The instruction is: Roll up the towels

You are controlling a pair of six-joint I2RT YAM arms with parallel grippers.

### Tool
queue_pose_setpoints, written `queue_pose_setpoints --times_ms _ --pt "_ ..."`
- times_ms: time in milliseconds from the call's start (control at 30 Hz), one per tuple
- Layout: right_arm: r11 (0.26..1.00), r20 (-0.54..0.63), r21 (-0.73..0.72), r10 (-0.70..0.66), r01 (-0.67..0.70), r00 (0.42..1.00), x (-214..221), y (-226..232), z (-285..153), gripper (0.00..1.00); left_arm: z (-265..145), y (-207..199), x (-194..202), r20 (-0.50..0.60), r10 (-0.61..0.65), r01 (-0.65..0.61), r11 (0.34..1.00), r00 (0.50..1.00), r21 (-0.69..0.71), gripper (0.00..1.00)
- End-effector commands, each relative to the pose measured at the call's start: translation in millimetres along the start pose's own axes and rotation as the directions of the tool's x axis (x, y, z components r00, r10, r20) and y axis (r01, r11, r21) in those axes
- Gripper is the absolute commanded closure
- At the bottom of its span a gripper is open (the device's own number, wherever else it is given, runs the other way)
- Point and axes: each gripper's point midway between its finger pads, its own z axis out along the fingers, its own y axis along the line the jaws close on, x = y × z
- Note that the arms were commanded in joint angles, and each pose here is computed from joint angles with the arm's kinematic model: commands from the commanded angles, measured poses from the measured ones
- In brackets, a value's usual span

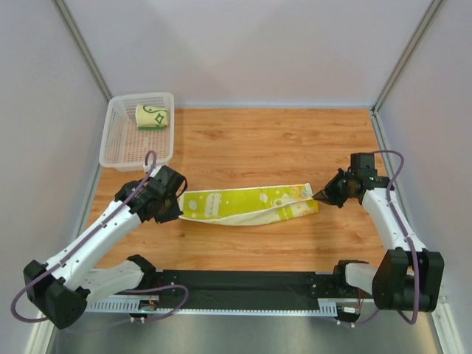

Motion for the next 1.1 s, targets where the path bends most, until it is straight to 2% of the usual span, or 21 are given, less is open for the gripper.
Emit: queue_pose_setpoints --times_ms 0,533,867,1067 --pt "0.997 0.054 -0.066 -0.023 0.026 0.998 -25 27 -3 1.00 6 -7 -17 -0.012 0.059 -0.059 0.998 0.998 0.001 1.00" --pt "1.000 0.032 -0.014 0.015 -0.014 0.999 -55 34 29 1.00 56 -29 -59 -0.154 0.108 -0.115 0.993 0.982 -0.039 1.00" --pt "0.999 0.008 0.012 0.047 -0.047 0.999 -65 34 50 1.00 83 -19 -64 -0.251 0.085 -0.113 0.989 0.964 -0.098 1.00" --pt "0.997 -0.022 0.029 0.073 -0.072 0.997 -71 34 67 0.84 96 -16 -82 -0.259 0.046 -0.074 0.992 0.965 -0.100 1.00"
